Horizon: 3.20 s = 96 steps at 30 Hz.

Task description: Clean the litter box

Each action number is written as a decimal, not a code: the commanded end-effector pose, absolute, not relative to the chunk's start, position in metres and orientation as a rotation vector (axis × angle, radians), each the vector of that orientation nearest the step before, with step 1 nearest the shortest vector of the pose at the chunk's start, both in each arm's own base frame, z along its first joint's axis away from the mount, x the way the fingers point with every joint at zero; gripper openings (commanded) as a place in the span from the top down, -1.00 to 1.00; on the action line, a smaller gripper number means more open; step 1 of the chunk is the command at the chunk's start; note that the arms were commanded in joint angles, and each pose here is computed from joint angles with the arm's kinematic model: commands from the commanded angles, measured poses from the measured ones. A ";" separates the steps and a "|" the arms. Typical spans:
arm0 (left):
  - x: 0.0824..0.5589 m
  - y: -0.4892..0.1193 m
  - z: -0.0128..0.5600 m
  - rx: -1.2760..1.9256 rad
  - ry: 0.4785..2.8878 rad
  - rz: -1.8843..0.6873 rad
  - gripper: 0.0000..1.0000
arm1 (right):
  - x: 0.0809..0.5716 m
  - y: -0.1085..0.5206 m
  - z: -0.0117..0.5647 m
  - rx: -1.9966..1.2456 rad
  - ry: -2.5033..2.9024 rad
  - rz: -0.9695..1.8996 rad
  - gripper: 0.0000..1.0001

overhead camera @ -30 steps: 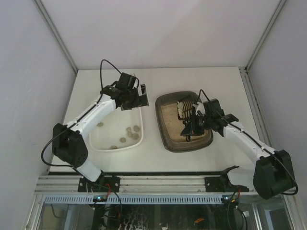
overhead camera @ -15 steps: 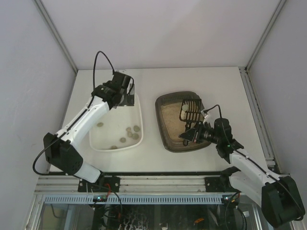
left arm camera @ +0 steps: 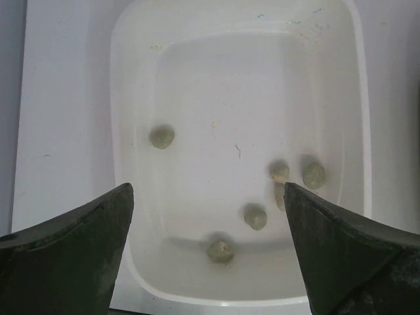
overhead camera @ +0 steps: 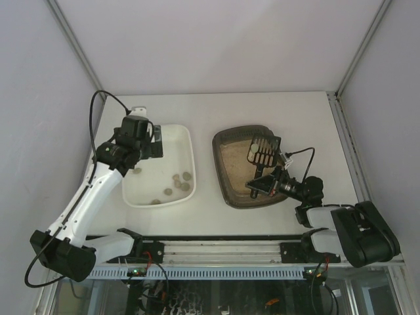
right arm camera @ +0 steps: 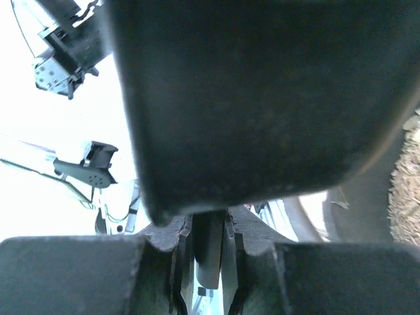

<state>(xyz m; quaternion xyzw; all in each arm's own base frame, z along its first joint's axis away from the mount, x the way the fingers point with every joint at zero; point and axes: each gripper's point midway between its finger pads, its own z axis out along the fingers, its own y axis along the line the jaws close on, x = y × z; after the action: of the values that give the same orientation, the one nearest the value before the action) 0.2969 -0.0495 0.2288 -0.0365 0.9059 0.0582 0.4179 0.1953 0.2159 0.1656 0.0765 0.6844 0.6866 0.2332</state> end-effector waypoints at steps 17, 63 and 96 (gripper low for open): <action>0.312 -0.098 0.201 -0.134 2.376 -0.107 -0.99 | 0.196 0.191 0.191 0.123 1.879 1.706 1.00; 0.307 -0.071 0.206 -0.191 2.214 -0.074 -0.95 | 0.209 0.239 0.186 0.130 2.024 1.984 1.00; 0.272 0.084 0.294 -0.812 1.972 0.083 -0.99 | 0.243 0.391 0.094 -0.866 2.492 -0.100 1.00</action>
<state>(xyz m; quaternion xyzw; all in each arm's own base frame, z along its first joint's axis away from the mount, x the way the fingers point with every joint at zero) 0.2836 0.0622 0.2746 -0.2976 0.8342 -0.0157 0.4640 0.2235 0.4304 0.0791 -0.2760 0.9365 0.1182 0.1810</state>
